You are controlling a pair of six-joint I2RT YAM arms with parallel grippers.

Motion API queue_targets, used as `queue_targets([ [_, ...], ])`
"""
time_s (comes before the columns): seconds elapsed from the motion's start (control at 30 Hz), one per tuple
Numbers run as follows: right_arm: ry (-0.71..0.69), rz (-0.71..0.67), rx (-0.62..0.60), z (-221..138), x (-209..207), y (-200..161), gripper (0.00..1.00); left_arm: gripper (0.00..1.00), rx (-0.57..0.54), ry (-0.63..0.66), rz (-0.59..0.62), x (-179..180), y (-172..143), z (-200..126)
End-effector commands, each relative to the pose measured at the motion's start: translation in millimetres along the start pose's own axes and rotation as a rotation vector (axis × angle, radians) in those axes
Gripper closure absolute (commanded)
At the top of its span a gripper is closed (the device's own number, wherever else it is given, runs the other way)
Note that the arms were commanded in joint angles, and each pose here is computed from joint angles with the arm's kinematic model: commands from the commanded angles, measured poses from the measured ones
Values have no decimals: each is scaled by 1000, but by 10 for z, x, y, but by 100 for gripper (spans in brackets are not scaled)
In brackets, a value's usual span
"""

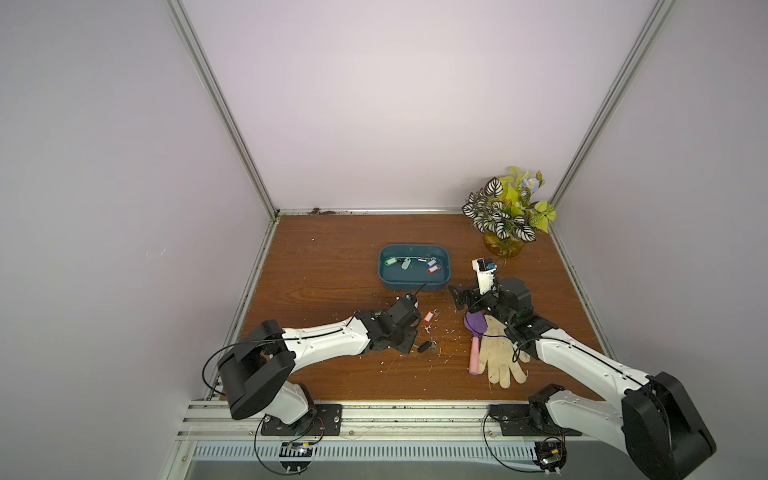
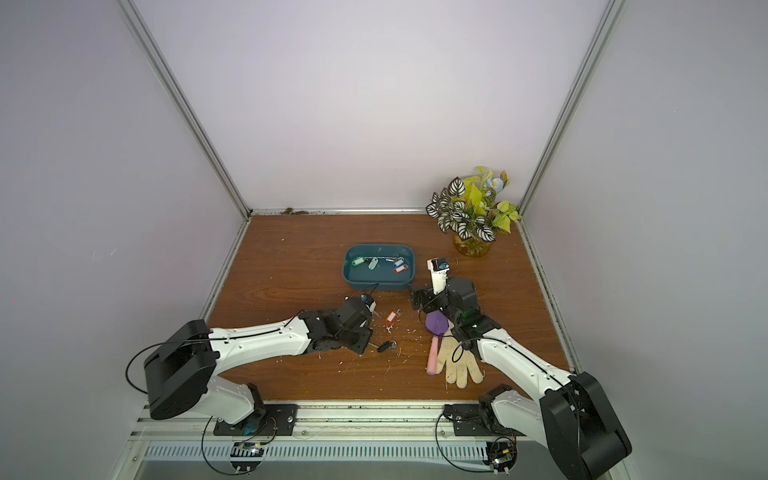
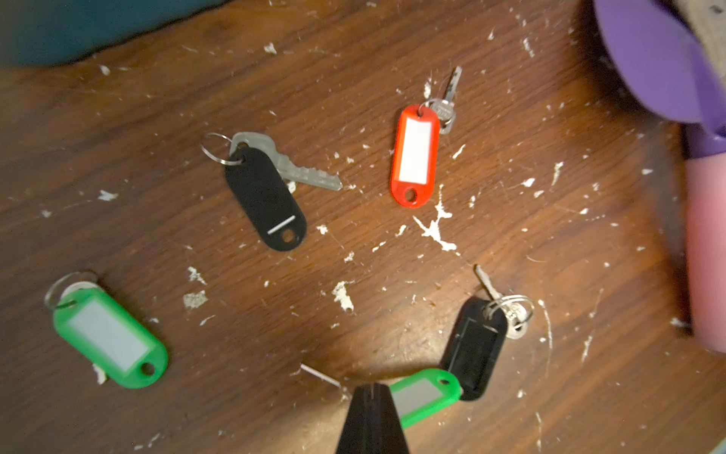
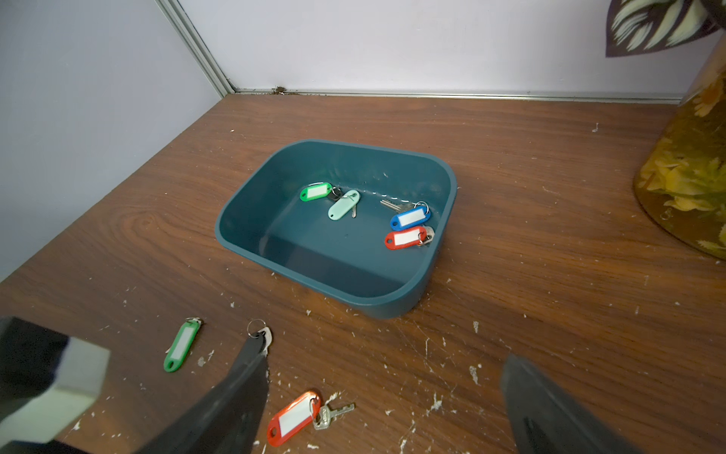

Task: Take the keys out of the storage box
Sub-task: Place the key at the center of the board.

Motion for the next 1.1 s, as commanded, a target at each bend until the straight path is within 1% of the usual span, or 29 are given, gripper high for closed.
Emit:
queue_targets([
  [0.0,18,5,-34,-9,32,68,0,100,-26,3,-3,-39,159,-12],
  [0.03,16,5,-33,-4,28,63,0,100,-22,10,-7,-22,168,-5],
  [0.1,15,2,-31,2,26,60,1,93,-20,14,-11,5,173,-5],
  [0.13,14,1,-28,9,23,55,0,87,-20,17,-15,26,177,-10],
  [0.23,7,-2,-22,24,12,40,0,81,-21,32,-20,81,186,-35],
  [0.3,2,-4,-18,36,3,33,0,81,-23,39,-23,122,190,-63],
  [0.43,-7,-5,-10,64,-11,18,0,77,-28,51,-30,200,193,-109],
  [0.47,-6,-5,-6,72,-11,15,0,73,-35,50,-27,204,205,-115],
  [0.5,-9,-6,-5,78,-14,14,0,66,-41,48,-25,204,218,-111],
  [0.53,-9,-6,-3,84,-15,12,1,58,-42,43,-17,195,234,-98],
  [0.6,-9,-7,1,92,-17,2,0,50,-19,37,-8,174,236,-23],
  [0.63,-8,-6,1,93,-17,2,0,47,-6,40,-4,168,235,19],
  [0.73,-8,-7,1,91,-18,-1,0,45,25,57,7,149,208,115],
  [0.93,-4,-6,5,101,-17,-10,0,45,59,84,16,130,145,224],
  [1.0,-3,-6,7,104,-15,-13,0,50,69,84,22,107,131,271],
  [1.07,-4,-6,8,103,-18,-15,1,58,84,90,25,102,115,320],
])
Point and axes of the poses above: each gripper's point midway between its finger pads, its own z axis out along the fingers, its own x axis along the line the jaws close on, y = z × x, the point moved 6 cm from there along -z, back along the fingers, and after that the axes turned 13 degrees about z, right-handed, at the moved point
